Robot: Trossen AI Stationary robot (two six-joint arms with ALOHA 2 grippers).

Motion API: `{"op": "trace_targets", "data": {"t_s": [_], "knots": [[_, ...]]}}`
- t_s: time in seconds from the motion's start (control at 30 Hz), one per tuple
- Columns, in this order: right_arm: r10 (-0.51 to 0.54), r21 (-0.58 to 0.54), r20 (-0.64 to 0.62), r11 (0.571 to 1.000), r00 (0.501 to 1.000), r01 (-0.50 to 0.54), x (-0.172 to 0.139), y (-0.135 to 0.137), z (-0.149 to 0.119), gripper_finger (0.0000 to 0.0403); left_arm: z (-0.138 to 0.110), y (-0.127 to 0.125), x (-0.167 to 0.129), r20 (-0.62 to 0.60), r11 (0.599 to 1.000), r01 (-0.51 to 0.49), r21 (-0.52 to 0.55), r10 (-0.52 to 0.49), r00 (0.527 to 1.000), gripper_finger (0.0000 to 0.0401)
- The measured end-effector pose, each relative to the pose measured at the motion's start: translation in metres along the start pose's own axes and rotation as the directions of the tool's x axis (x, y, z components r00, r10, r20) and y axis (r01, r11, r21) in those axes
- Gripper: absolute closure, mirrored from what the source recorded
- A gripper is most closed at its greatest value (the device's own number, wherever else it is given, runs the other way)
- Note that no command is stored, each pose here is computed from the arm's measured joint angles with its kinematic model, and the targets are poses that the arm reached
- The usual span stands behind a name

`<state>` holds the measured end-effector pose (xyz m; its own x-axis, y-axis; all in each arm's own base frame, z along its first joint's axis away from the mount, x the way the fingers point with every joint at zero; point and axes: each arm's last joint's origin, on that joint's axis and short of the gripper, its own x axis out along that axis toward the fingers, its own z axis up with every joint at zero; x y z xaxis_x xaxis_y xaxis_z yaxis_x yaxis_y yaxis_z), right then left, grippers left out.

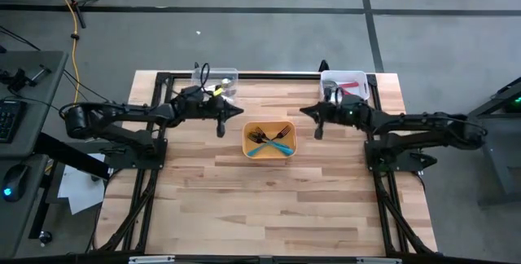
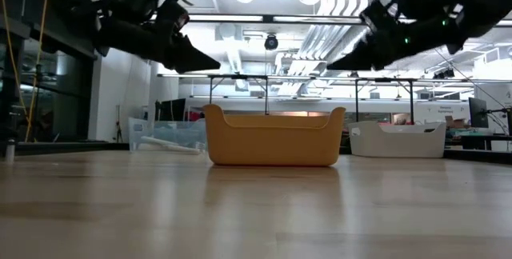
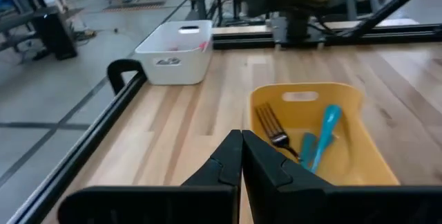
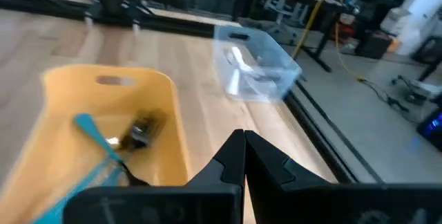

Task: Sort silverware by color (type)
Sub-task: Return to Home Position

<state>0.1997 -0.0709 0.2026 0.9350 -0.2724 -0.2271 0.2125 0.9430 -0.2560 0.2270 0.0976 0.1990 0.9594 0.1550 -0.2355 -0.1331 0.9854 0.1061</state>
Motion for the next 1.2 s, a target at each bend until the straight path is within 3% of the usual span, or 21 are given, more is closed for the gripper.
{"op": "trace_targets", "data": {"t_s": [0.27,0.47,0.67,1.0,1.2], "knots": [[-0.009,0.112,0.051,0.994,0.999,0.004,-0.018,-0.018,-0.031,0.0403,-0.020,-0.014,-0.011,0.061,0.998,0.058,-0.030,-0.056,0.997,0.0400],[-0.135,0.120,0.120,0.985,0.984,0.121,-0.043,-0.002,-0.040,0.0403,-0.022,-0.022,-0.030,0.118,0.996,0.070,-0.049,-0.064,0.991,0.0401],[-0.155,0.140,0.147,0.981,0.977,0.135,-0.059,0.014,-0.054,0.0403,-0.023,-0.028,-0.054,0.186,0.997,0.062,-0.055,-0.051,0.981,0.0401],[-0.119,0.143,0.160,0.985,0.980,0.096,-0.077,0.021,-0.053,0.0403,-0.043,-0.038,-0.081,0.200,0.993,0.052,-0.102,-0.031,0.979,0.0401],[-0.160,0.156,0.131,0.978,0.978,0.139,-0.086,0.022,-0.056,0.0403,-0.057,-0.042,-0.093,0.196,0.993,0.023,-0.120,0.001,0.981,0.0401]]}}
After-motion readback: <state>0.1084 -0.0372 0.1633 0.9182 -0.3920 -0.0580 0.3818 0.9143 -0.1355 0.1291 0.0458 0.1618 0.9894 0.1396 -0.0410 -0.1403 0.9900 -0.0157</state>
